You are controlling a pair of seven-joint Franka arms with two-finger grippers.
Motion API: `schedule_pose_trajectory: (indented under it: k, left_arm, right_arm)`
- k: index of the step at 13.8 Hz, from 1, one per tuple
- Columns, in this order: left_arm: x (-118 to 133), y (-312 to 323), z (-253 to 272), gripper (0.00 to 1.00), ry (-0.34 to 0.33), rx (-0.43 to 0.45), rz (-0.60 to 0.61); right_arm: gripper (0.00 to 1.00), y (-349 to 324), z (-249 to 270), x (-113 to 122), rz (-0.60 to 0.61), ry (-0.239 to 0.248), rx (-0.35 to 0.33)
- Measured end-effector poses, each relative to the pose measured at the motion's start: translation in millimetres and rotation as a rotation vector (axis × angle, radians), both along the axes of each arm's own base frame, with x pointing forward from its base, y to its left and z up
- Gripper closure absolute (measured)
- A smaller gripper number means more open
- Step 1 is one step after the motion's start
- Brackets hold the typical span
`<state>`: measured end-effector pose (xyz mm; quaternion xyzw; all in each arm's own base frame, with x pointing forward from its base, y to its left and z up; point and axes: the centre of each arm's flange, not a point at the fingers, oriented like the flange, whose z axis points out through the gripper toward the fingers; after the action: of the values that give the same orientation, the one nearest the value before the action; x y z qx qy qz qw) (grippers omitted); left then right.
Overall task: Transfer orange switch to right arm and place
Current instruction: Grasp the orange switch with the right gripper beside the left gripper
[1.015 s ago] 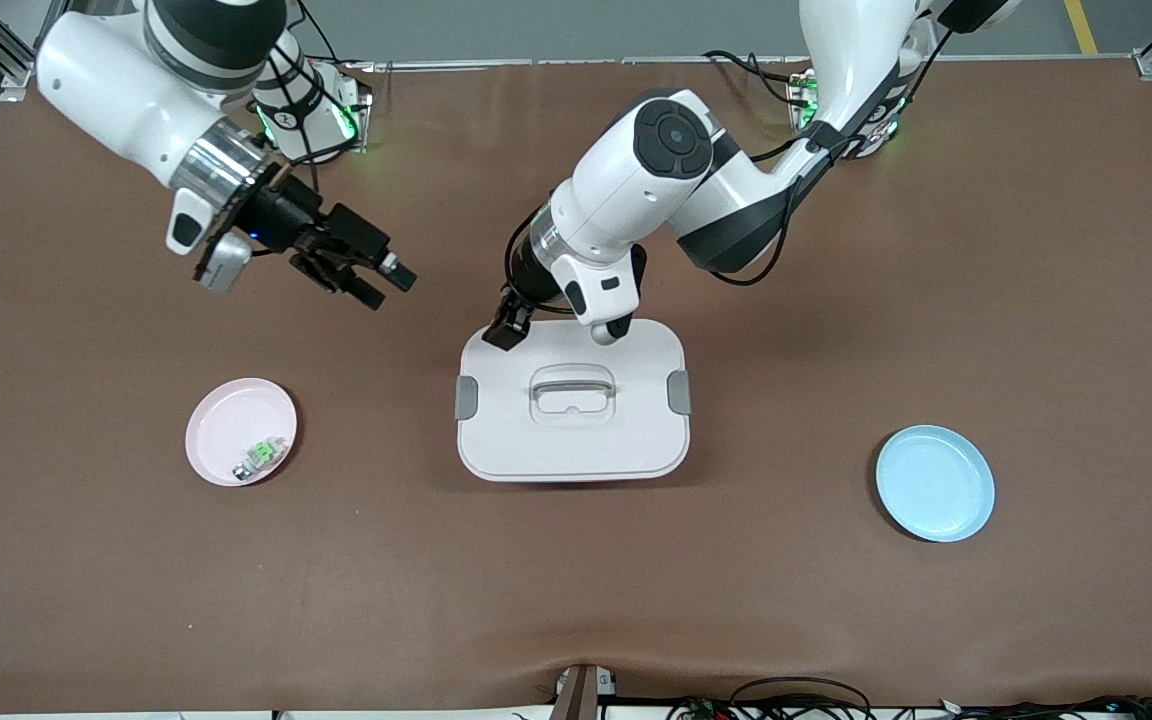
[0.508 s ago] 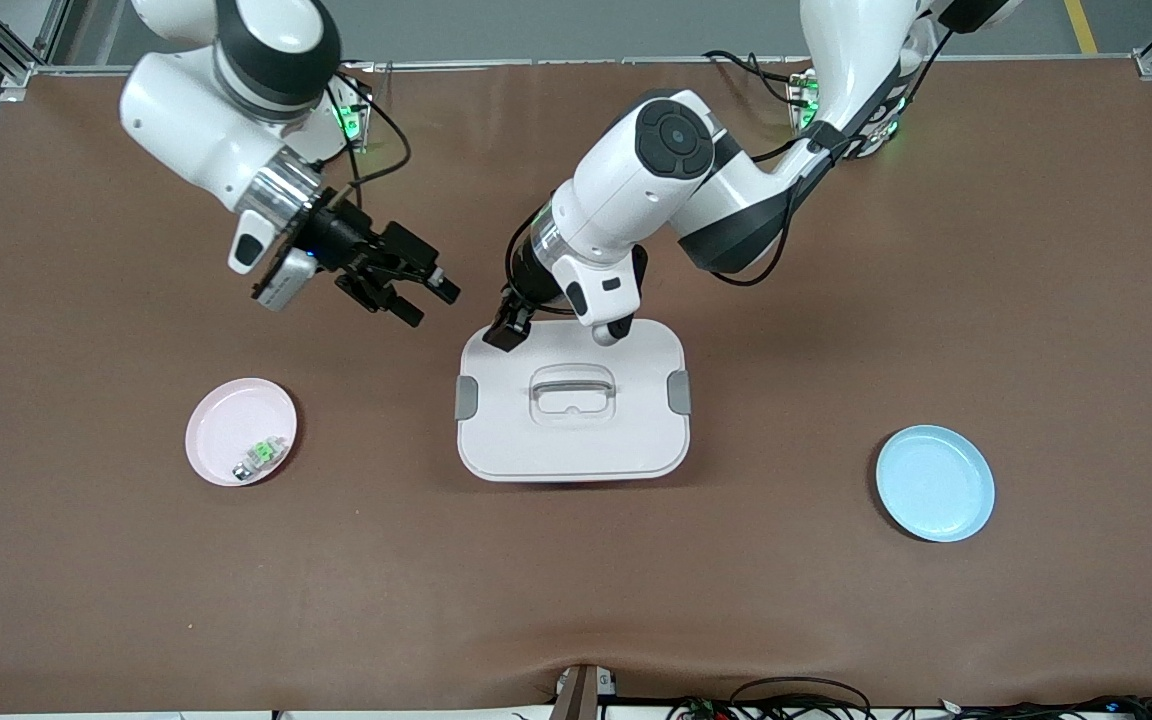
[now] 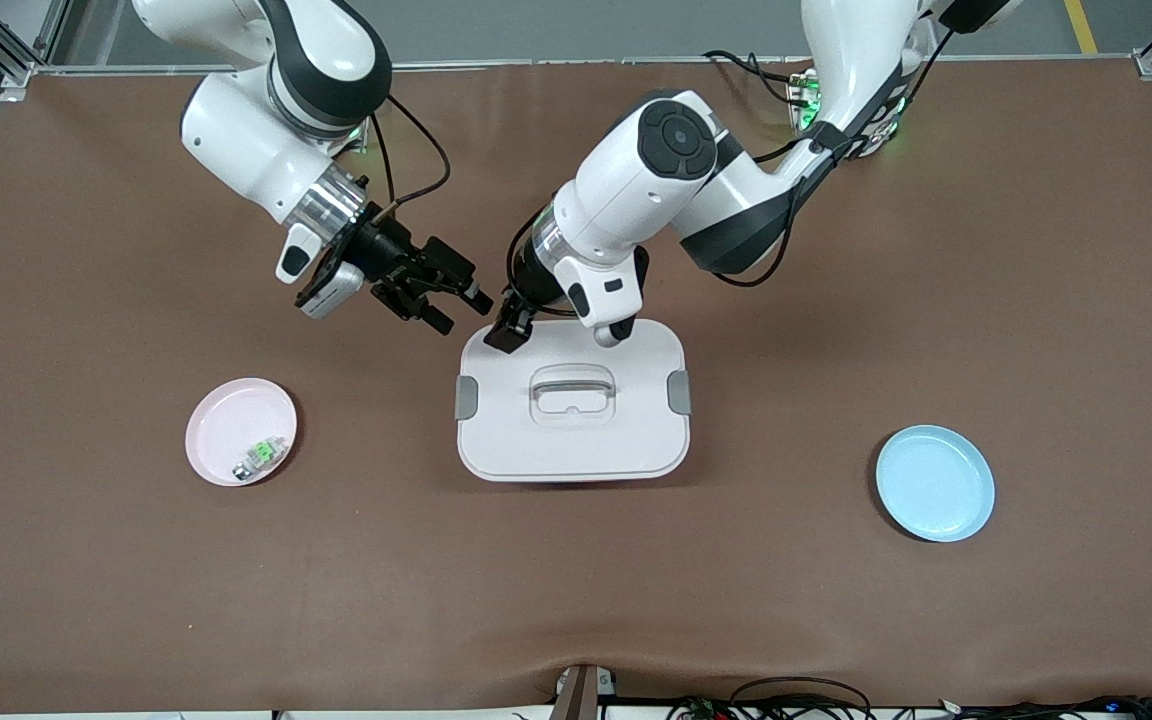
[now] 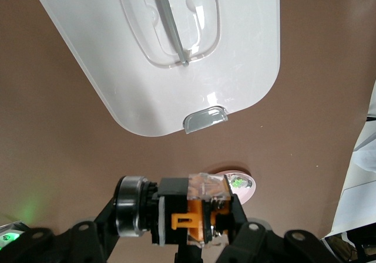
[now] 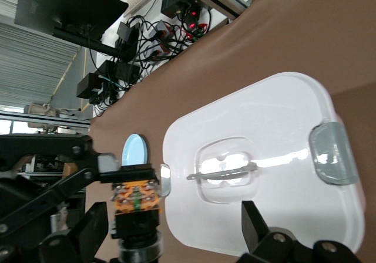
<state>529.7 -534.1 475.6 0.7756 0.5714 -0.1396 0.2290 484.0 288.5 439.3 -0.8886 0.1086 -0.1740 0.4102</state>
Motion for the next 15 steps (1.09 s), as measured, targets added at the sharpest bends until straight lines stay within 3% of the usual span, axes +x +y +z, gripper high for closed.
schedule_pose_trajectory:
  k: [12, 15]
  left_arm:
    - [2, 2, -2, 0.28, 0.001, 0.003, 0.004]
    - [3, 2, -3, 0.28, 0.001, 0.004, 0.005]
  right_arm:
    - [0.00, 33, -8, 9, -0.022, 0.010, 0.039]
    - [0.06, 38, -11, 7, -0.023, -0.006, 0.023]
